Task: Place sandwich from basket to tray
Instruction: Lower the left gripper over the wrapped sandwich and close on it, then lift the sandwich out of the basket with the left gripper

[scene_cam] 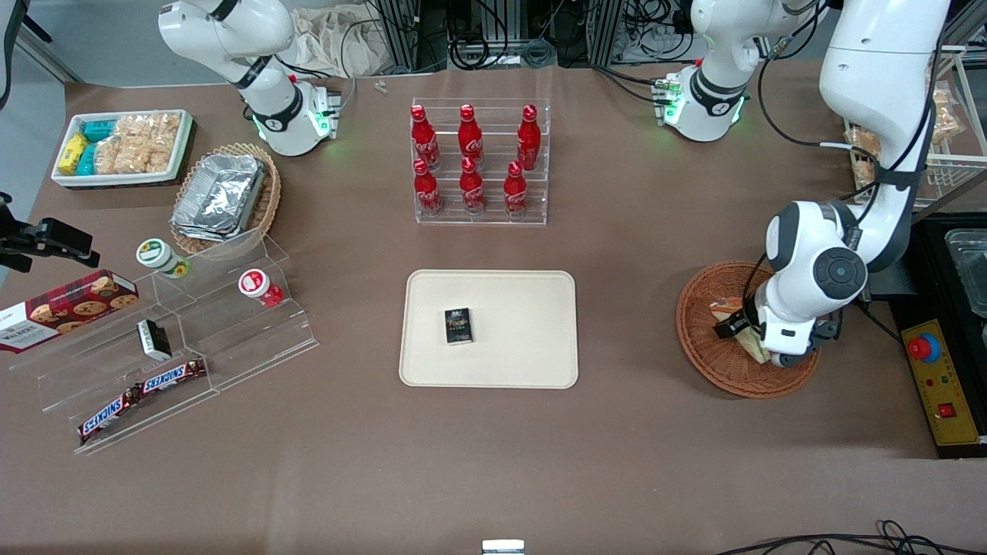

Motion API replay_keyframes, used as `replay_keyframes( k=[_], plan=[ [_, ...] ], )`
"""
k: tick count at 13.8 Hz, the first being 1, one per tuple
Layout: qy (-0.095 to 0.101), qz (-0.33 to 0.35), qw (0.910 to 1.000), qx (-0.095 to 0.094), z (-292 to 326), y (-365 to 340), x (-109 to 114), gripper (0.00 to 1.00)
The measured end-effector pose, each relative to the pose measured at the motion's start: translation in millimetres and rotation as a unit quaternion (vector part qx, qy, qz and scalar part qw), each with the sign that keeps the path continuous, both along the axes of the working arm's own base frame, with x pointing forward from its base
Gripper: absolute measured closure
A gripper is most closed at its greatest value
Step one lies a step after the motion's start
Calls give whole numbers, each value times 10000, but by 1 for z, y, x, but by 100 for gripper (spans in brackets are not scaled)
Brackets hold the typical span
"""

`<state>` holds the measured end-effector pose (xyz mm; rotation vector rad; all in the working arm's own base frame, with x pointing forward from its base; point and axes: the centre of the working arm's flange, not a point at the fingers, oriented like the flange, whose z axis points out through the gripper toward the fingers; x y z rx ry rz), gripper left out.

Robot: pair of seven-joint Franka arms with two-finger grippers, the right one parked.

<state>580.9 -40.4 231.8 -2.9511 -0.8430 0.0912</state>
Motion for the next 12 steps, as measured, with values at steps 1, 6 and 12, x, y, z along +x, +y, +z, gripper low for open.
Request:
replay_keyframes(
  k=[1, 6, 12],
  plan=[
    [9, -5, 10000, 3, -2, 0, 0, 1],
    [5, -13, 10000, 7, -5, 0, 0, 48],
    [-93, -13, 9999, 34, 14, 1, 4, 78]
  ],
)
